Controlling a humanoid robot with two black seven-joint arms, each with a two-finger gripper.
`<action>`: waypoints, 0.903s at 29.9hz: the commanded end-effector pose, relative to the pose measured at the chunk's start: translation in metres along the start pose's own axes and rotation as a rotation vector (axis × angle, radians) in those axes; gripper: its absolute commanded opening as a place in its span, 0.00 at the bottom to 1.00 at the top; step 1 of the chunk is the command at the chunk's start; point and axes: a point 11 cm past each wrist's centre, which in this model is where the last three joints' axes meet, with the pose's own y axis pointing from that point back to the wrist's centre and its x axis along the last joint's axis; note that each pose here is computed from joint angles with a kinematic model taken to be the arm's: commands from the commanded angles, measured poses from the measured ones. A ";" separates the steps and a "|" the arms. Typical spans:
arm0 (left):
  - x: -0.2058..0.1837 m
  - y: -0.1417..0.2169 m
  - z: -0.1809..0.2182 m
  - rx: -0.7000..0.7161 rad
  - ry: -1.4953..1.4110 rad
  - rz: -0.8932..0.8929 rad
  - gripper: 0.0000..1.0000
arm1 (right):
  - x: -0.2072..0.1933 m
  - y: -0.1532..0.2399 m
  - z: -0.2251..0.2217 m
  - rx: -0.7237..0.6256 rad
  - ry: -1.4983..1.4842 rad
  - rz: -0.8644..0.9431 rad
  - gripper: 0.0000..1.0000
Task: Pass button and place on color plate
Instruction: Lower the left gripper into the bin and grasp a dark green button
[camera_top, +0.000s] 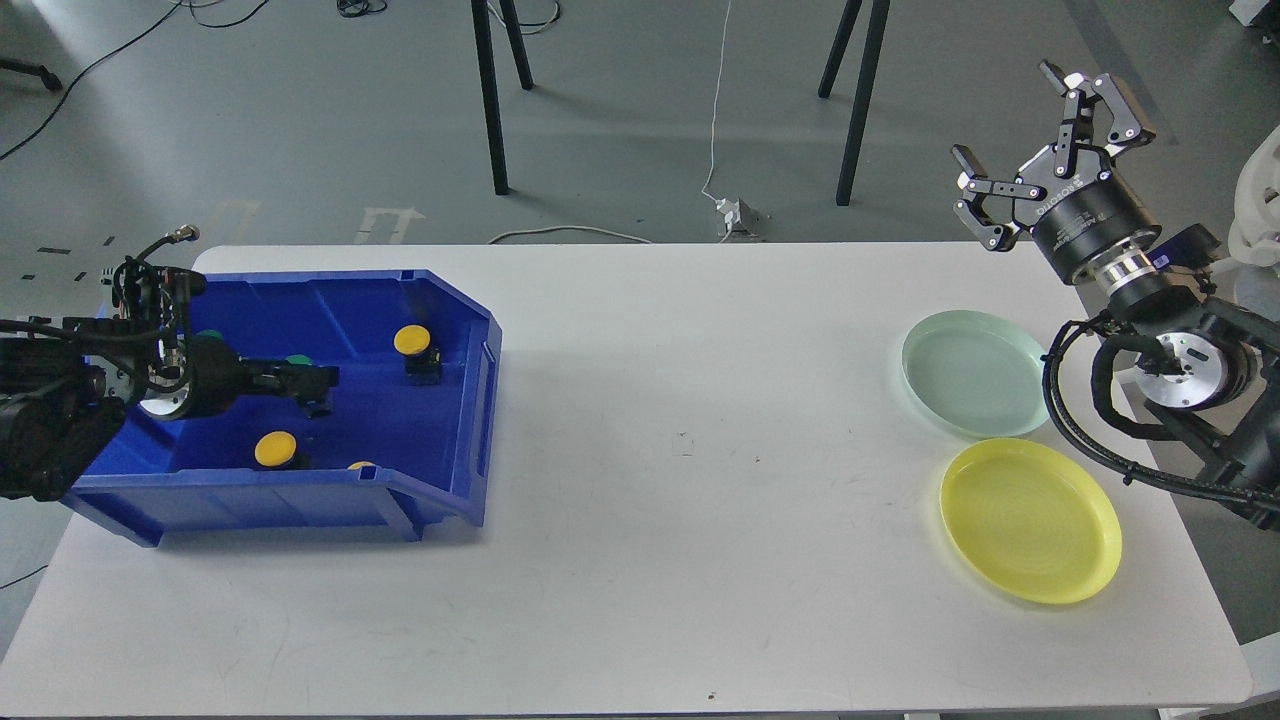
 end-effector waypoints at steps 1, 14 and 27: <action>0.000 -0.001 0.001 -0.002 0.000 0.000 0.98 | 0.000 0.000 0.000 0.001 0.000 0.000 0.99; -0.004 -0.006 0.002 0.006 -0.002 -0.009 0.69 | 0.001 0.002 0.002 -0.003 -0.002 0.004 0.99; -0.002 -0.006 0.002 0.009 -0.025 0.002 0.51 | 0.001 0.006 0.009 -0.015 -0.014 0.003 0.99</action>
